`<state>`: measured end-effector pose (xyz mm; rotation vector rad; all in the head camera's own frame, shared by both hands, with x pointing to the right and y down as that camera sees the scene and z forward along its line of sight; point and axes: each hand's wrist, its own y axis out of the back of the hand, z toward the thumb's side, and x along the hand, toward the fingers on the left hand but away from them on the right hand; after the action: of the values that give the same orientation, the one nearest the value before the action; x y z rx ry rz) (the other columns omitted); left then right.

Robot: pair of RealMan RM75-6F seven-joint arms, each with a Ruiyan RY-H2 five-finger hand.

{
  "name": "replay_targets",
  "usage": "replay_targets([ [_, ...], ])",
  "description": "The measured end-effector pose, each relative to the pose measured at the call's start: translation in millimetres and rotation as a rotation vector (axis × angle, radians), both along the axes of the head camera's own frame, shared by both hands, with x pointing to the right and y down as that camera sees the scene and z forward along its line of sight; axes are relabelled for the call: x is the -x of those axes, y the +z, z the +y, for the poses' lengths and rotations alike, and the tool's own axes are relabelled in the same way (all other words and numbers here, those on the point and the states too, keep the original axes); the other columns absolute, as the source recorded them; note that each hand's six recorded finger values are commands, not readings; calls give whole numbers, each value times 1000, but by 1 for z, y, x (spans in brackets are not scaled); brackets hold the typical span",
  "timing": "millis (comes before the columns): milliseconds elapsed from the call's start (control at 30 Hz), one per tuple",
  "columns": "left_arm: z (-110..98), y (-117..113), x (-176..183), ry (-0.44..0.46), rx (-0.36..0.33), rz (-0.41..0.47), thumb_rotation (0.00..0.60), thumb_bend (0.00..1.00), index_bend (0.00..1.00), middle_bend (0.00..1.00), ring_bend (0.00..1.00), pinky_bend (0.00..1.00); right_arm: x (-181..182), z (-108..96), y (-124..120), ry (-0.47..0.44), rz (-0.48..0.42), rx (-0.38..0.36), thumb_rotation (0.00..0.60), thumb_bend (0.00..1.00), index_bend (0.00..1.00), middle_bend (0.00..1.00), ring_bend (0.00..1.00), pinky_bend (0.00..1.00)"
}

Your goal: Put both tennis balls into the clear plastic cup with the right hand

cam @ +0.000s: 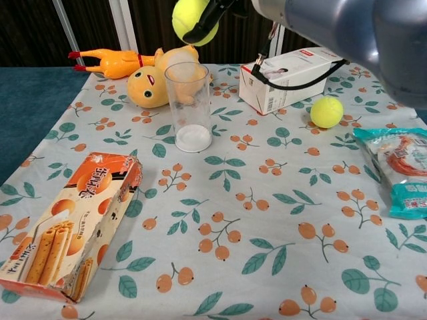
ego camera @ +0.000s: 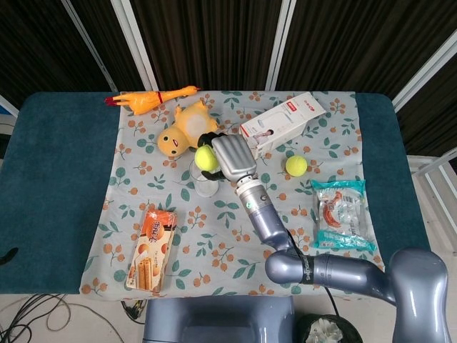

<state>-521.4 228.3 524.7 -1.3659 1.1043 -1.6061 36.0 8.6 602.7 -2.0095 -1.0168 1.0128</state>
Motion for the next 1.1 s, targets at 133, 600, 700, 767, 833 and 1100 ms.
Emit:
replay_targets([
  [133,0,0,0,0,1,-1,600,2,94,0,0,104,8,8,13,-15,5,34,600,524,522,402,544,96],
  [600,-1,-1,2,-6,-3,-2,600,2,94,0,0,104,8,13,36,-10,2,128,600,303,286,185,302,11],
  [700,-1,-1,2,-7,-2,-4,600,2,94,0,0,104,8,13,34,-6,-3,138,600,221,233,141,270,0],
  [767,-1,0,2,-6,-1,-4,600,2,95,0,0,104,7,12,34,-2,-6,146,600,182,219,130,256,0],
  [833,-1,0,1,-4,-2,-4,600,2,95,0,0,105,6,12,33,5,-9,153,600,163,210,121,238,0],
  [1100,-1,-2,3,-10,-9,-8,600,2,95,0,0,105,-13,0,22,46,4,113,600,161,204,116,225,0],
])
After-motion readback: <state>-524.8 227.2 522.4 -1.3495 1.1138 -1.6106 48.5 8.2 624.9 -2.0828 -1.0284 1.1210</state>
